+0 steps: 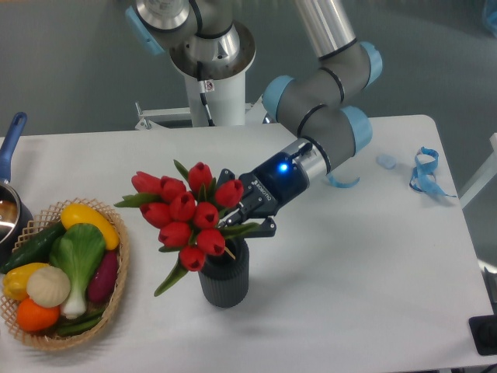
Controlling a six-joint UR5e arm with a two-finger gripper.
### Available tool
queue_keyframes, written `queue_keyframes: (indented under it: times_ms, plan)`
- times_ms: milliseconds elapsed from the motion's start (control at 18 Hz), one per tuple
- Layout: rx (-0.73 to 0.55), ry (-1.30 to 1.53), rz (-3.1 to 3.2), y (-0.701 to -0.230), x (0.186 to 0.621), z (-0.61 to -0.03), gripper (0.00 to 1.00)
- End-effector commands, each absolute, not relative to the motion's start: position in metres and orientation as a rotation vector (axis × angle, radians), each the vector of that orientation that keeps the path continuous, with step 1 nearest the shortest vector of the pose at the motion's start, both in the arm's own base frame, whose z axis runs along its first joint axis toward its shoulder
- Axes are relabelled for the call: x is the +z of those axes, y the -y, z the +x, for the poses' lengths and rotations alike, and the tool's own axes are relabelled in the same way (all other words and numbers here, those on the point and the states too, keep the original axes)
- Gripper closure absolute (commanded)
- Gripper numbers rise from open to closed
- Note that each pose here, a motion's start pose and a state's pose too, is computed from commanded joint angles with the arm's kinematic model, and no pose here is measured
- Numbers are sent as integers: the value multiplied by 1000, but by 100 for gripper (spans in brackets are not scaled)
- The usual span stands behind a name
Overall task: Insert the flowers into the vase
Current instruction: 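Lower the tulip stems down into the vase, then open the gripper to release the tulips in the vase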
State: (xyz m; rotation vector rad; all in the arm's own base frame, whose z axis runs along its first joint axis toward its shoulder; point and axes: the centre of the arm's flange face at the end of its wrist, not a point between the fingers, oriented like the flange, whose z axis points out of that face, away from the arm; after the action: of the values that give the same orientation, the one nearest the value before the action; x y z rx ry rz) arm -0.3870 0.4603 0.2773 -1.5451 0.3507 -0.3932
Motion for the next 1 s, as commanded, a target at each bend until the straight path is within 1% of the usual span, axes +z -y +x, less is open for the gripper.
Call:
queue_keyframes:
  times_ms: [389,500,556,667,722,778,889,1000]
  plan:
    - [-404,-341,-1558,-459,262,-385,88]
    - [-401,-344,-1581,-460,257,-386,78]
    - [-401,-344,-1581,-460,258,-386,77]
    - [-394,-349,-1579,-460,259,-388,65]
    - [-390,-350,-1579,-459,259,-389,63]
    - [-390,-350,-1580,-459,259,-389,57]
    - [-387,-348,-1580,-458,259,-390,54]
    - [-381,-349,-1580,-457,261,-391,41]
